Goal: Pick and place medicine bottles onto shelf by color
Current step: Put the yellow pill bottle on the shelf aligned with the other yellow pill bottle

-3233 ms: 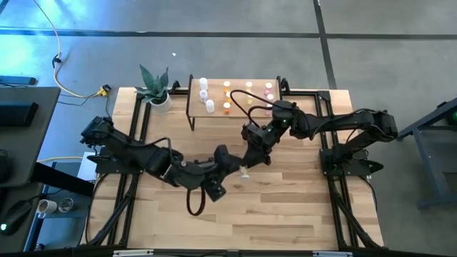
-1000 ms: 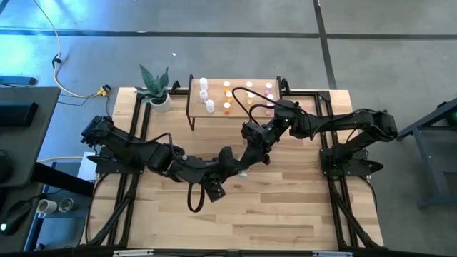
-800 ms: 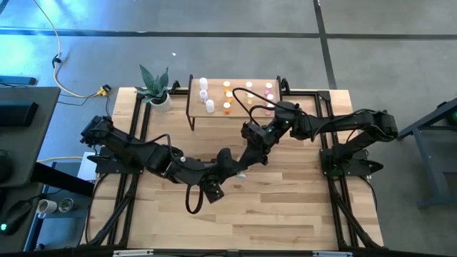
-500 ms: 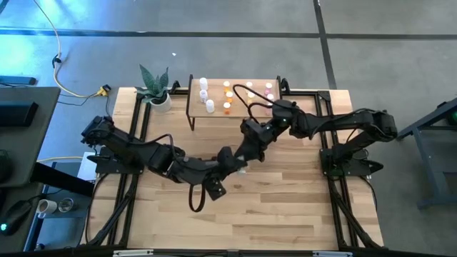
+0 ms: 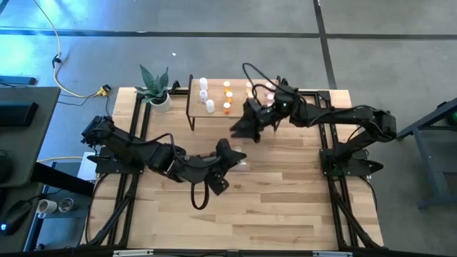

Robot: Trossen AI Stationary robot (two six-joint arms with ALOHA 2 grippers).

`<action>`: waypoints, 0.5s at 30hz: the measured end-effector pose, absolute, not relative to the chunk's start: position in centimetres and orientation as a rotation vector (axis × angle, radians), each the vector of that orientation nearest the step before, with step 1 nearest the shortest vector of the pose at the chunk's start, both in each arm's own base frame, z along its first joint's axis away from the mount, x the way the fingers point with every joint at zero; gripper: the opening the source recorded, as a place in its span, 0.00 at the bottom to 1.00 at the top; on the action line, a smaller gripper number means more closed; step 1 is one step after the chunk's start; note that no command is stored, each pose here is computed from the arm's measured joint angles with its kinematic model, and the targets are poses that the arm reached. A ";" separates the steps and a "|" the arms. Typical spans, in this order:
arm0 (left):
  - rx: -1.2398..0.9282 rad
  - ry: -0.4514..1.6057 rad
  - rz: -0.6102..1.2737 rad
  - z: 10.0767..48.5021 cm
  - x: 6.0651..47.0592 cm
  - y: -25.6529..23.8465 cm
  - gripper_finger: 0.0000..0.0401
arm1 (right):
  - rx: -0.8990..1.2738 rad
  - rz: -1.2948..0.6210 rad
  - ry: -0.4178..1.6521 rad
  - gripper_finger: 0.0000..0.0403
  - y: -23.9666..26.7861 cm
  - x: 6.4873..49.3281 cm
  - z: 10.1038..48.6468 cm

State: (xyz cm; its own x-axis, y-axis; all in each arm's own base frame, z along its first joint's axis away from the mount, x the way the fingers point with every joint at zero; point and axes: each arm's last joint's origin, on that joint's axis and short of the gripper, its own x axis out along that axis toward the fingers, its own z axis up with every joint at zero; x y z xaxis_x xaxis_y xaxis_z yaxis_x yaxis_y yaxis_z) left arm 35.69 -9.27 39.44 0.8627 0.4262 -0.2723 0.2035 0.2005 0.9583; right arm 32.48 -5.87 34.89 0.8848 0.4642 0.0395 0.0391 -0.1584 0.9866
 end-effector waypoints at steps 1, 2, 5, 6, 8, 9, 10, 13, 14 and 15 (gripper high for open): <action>1.354 0.551 0.177 39.4 35.7 -9.1 0.24 | 1.681 0.371 0.357 0.40 -6.5 32.4 34.9; 1.327 0.550 0.187 39.4 35.8 -8.9 0.24 | 1.658 0.356 0.329 0.40 -7.1 32.3 34.9; 1.254 0.551 0.221 39.4 36.0 -8.1 0.24 | 1.571 0.314 0.253 0.40 -8.9 31.8 34.9; 1.226 0.554 0.236 39.4 36.0 -7.7 0.24 | 1.540 0.297 0.228 0.40 -9.5 31.7 34.9; 1.161 0.552 0.259 39.4 36.2 -6.9 0.24 | 1.476 0.266 0.182 0.40 -10.6 31.3 34.9; 1.127 0.550 0.269 39.4 36.3 -6.4 0.24 | 1.442 0.248 0.159 0.40 -11.2 31.2 34.9; 1.097 0.549 0.278 39.4 36.4 -6.0 0.24 | 1.408 0.230 0.137 0.40 -11.7 31.0 34.9; 1.022 0.552 0.309 39.4 36.7 -4.4 0.24 | 1.304 0.171 0.073 0.40 -13.3 30.4 34.9; 0.999 0.552 0.318 39.4 36.8 -3.9 0.24 | 1.264 0.156 0.058 0.40 -13.7 30.2 34.9; 0.975 0.552 0.327 39.4 36.8 -3.3 0.24 | 1.228 0.144 0.045 0.40 -14.2 30.0 34.9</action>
State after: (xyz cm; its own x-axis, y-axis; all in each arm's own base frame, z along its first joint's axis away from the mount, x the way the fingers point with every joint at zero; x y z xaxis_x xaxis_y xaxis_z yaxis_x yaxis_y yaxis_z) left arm 36.82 -3.35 39.37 0.8166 0.4976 -0.2925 -0.0179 0.5284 0.8488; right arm 29.97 -14.15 34.90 0.9900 0.1344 0.0429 -0.0854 0.3287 0.9406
